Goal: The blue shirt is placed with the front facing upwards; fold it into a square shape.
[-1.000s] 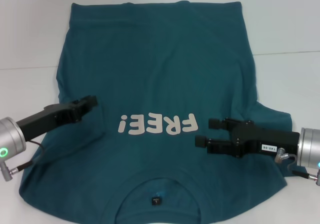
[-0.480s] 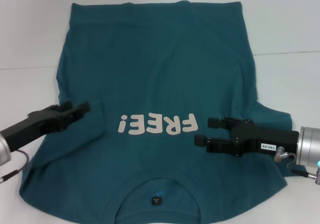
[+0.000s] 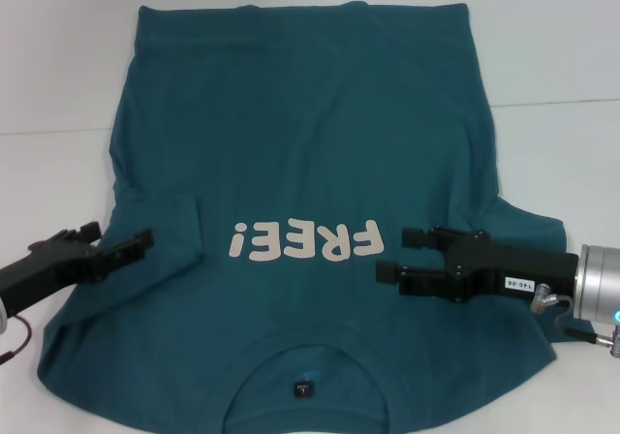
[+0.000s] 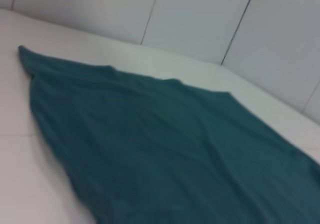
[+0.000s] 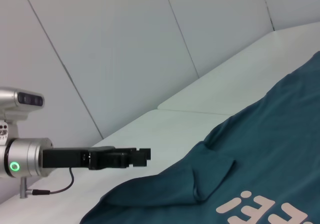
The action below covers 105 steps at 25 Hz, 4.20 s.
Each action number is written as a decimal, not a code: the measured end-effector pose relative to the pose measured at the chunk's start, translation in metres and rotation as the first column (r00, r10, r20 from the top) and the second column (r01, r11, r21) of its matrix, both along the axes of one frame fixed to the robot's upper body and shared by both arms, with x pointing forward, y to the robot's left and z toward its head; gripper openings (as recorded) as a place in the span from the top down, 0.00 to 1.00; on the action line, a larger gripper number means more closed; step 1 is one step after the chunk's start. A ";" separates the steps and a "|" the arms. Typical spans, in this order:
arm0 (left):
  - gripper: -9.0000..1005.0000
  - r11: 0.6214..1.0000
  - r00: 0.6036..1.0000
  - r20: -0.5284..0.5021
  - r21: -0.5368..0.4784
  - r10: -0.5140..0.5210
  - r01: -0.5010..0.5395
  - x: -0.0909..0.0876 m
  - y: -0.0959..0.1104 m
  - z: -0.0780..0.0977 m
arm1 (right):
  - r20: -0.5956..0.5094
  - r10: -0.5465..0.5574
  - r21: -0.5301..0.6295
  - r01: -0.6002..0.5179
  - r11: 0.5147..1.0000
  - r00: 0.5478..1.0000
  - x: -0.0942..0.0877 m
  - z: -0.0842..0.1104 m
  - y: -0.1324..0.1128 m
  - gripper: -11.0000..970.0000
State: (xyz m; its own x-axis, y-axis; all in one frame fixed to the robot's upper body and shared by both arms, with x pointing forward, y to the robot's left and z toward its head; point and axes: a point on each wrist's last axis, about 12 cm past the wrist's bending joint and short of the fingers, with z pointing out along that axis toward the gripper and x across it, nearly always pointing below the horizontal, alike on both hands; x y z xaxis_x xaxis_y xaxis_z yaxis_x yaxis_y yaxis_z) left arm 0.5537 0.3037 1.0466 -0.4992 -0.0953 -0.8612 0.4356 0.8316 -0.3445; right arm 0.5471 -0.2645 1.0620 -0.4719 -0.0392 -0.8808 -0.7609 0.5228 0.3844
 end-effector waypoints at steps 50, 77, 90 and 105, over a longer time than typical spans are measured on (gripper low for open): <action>0.81 0.997 0.998 -0.062 0.070 0.018 -0.014 -0.012 0.010 -0.014 | 0.003 0.009 0.003 -0.009 1.000 1.000 -0.001 0.000 0.001 0.05; 0.99 0.984 0.984 -0.089 -0.104 -0.154 0.144 -0.036 -0.006 -0.009 | 0.006 0.011 0.001 -0.011 1.000 1.000 -0.001 0.000 0.001 0.06; 0.85 0.973 0.976 -0.112 -0.158 -0.188 0.169 -0.040 -0.016 -0.015 | 0.006 0.014 -0.001 -0.014 1.000 1.000 -0.001 0.001 0.001 0.06; 0.16 0.952 0.979 0.011 -0.229 -0.204 0.201 -0.033 -0.012 0.010 | -0.141 -0.156 -0.019 0.155 0.988 0.978 -0.013 0.003 -0.055 0.06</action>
